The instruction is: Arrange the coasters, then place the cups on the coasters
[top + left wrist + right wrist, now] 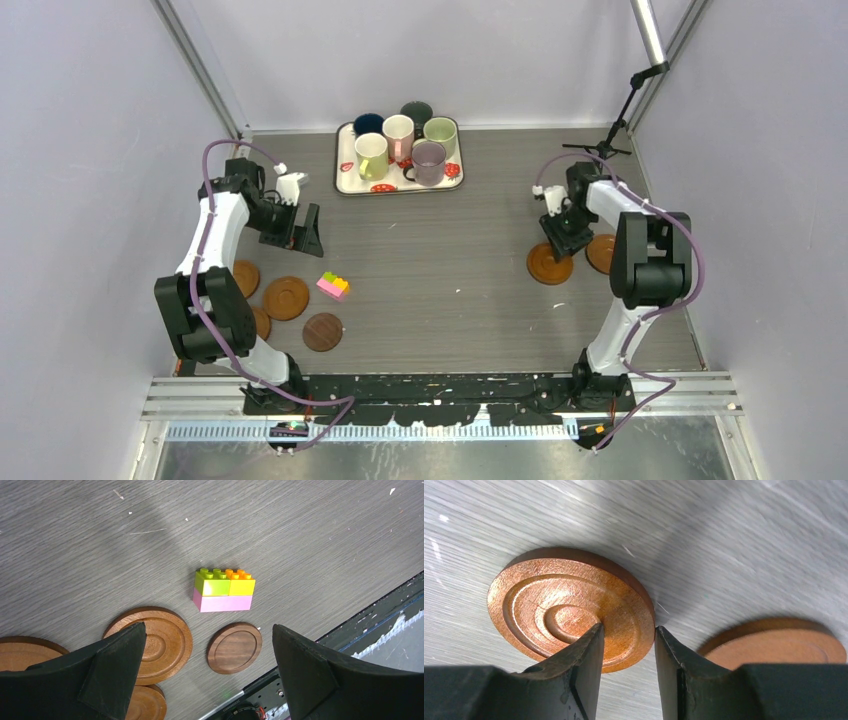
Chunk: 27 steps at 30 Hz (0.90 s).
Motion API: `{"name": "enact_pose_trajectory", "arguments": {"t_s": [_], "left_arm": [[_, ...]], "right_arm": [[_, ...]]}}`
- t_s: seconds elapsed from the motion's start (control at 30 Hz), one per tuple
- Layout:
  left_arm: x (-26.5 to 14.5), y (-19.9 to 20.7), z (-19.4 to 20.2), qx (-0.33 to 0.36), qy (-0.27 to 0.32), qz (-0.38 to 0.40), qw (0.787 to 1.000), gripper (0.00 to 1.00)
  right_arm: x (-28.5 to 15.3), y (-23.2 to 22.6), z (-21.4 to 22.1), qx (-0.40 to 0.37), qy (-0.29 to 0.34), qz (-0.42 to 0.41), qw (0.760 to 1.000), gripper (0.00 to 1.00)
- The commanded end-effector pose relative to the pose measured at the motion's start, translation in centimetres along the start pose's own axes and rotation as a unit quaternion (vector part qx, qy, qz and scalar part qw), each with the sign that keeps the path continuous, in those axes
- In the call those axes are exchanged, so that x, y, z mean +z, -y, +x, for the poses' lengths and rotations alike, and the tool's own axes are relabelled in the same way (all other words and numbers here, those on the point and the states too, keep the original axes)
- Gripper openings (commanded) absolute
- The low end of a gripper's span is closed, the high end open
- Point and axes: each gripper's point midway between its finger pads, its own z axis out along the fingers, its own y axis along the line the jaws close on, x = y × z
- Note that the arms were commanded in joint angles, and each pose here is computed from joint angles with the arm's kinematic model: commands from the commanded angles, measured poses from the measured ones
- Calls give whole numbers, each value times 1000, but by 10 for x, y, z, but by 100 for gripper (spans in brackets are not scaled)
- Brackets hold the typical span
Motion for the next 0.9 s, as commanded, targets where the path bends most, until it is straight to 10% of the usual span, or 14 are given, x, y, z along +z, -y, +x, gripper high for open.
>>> {"name": "enact_pose_trajectory", "arguments": {"t_s": [0.0,0.87], "left_arm": [[-4,-1,-5,13,13,-2,1000,100],[-4,-6,6,28,-9,-15,999,100]], "right_arm": [[1,-17,-30,-9,17,-2,1000,44],[-7,8,-29,-1,13,16,1000,56]]}}
